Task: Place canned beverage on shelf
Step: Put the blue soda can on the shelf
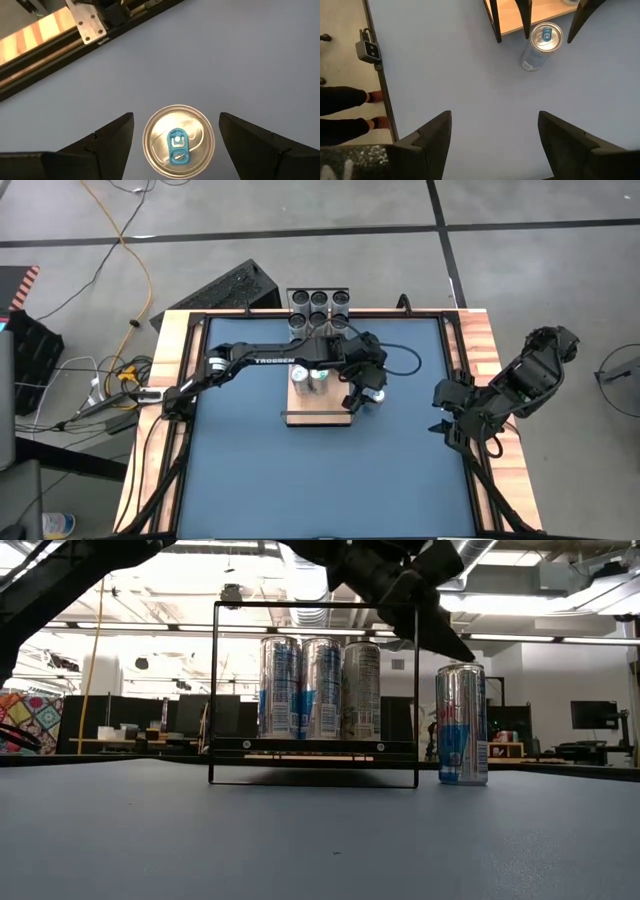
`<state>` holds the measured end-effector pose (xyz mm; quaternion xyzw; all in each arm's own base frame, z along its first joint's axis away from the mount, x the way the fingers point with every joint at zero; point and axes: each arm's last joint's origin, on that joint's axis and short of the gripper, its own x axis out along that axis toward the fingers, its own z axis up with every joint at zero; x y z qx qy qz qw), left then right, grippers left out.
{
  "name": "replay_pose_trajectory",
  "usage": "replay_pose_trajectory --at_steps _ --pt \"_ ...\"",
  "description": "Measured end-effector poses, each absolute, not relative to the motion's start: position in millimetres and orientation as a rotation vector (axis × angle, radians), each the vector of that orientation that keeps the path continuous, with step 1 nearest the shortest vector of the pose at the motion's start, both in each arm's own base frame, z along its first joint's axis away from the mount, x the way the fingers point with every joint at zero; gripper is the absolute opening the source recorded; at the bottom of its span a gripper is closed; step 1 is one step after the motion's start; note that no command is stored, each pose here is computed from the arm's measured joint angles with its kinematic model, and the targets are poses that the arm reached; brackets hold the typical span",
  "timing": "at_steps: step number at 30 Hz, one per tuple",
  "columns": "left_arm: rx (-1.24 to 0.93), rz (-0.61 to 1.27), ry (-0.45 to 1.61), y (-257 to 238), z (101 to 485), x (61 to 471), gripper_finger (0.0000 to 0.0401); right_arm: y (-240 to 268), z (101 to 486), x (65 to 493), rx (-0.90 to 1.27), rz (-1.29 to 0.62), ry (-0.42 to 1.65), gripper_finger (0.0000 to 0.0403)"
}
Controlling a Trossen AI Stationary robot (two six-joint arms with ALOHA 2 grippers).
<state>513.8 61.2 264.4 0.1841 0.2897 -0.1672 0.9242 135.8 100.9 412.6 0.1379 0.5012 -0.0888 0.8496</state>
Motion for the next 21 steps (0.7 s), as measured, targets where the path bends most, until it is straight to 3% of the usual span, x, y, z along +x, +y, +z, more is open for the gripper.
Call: replay_pose_trajectory --at_steps 17,21 --pt "0.335 -0.375 0.665 60.9 232.7 521.3 0.0279 100.9 412.6 135.8 0.288 -0.186 1.055 0.028" --pt "0.351 -0.364 0.659 60.7 233.3 522.1 0.026 100.8 412.6 135.7 0.288 -0.186 1.055 0.028"
